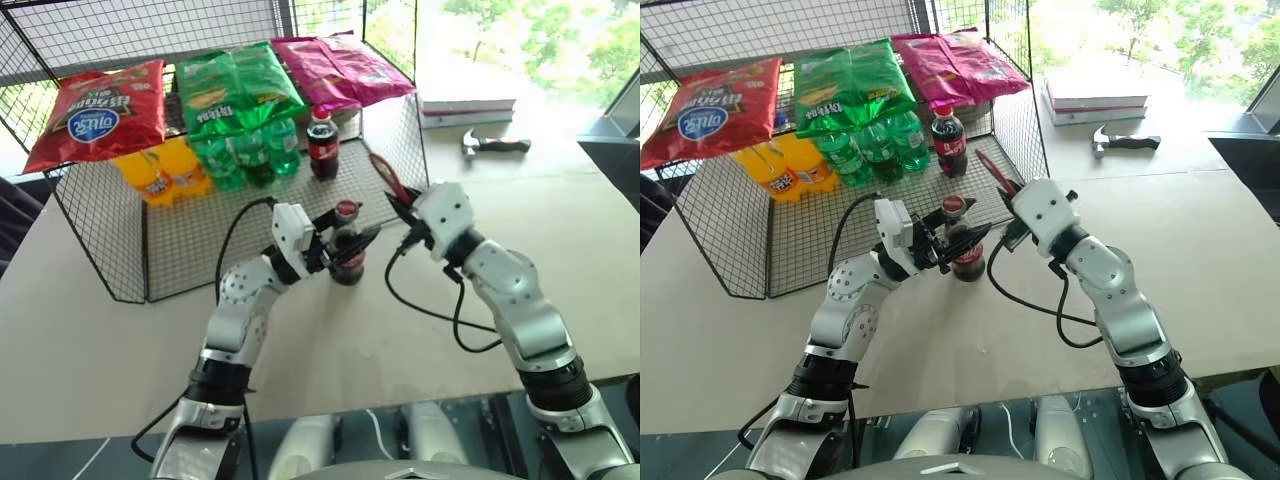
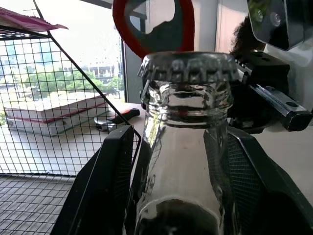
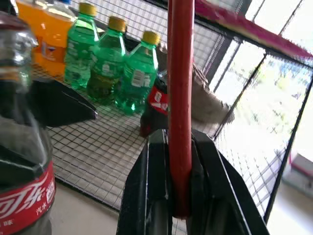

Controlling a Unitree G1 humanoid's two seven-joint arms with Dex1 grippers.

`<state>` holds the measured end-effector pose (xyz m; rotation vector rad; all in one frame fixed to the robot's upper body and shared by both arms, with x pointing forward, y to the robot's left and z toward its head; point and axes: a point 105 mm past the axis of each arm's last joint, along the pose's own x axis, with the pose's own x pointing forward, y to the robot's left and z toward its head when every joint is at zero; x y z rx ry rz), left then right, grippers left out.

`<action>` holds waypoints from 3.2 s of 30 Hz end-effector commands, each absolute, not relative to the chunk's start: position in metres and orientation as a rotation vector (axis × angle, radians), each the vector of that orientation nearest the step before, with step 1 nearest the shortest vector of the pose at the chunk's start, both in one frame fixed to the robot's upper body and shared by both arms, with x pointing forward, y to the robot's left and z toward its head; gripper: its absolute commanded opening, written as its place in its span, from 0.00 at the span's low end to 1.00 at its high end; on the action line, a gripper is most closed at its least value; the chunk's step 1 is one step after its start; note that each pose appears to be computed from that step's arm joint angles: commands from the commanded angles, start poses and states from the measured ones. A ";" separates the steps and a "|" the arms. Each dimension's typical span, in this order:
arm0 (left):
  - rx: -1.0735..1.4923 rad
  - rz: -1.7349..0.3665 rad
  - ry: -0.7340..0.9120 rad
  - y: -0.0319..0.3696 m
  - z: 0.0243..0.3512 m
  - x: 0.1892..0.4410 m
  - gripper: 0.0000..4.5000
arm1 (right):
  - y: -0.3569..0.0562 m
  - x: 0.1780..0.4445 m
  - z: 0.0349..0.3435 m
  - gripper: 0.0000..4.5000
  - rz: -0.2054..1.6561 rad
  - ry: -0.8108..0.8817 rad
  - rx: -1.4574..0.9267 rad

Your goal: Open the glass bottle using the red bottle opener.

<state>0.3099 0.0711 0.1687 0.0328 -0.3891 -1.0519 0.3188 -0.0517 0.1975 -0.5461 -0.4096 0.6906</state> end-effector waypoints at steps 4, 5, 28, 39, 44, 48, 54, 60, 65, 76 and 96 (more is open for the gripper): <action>0.060 -1.031 -0.364 0.074 0.163 0.313 0.46 | -0.032 0.301 0.196 0.00 0.724 -0.670 -0.810; 0.061 -1.030 -0.363 0.074 0.163 0.313 0.46 | -0.031 0.300 0.190 0.00 0.736 -0.675 -0.846; 0.062 -1.034 -0.343 0.075 0.162 0.314 0.46 | -0.006 0.327 0.123 0.00 0.756 -0.781 -1.071; 0.061 -1.037 -0.339 0.074 0.162 0.316 0.46 | -0.007 0.323 0.138 0.00 0.778 -0.886 -1.110; 0.059 -1.043 -0.339 0.073 0.162 0.318 0.46 | -0.021 0.336 0.146 0.00 0.765 -0.898 -1.235; 0.056 -1.044 -0.340 0.072 0.162 0.319 0.46 | -0.031 0.344 0.159 0.00 0.750 -0.923 -1.287; 0.051 -1.047 -0.335 0.070 0.160 0.320 0.46 | -0.036 0.347 0.175 0.00 0.768 -0.977 -1.349; 0.048 -1.043 -0.335 0.070 0.159 0.320 0.46 | -0.036 0.349 0.183 0.00 0.773 -1.006 -1.370; 0.047 -1.039 -0.333 0.070 0.158 0.320 0.46 | -0.037 0.350 0.186 0.00 0.777 -1.033 -1.418; 0.033 -1.051 -0.325 0.067 0.156 0.320 0.46 | -0.052 0.358 0.214 0.00 0.701 -1.090 -1.499; 0.029 -1.043 -0.319 0.069 0.153 0.317 0.46 | -0.039 0.329 0.273 0.00 0.589 -1.359 -1.405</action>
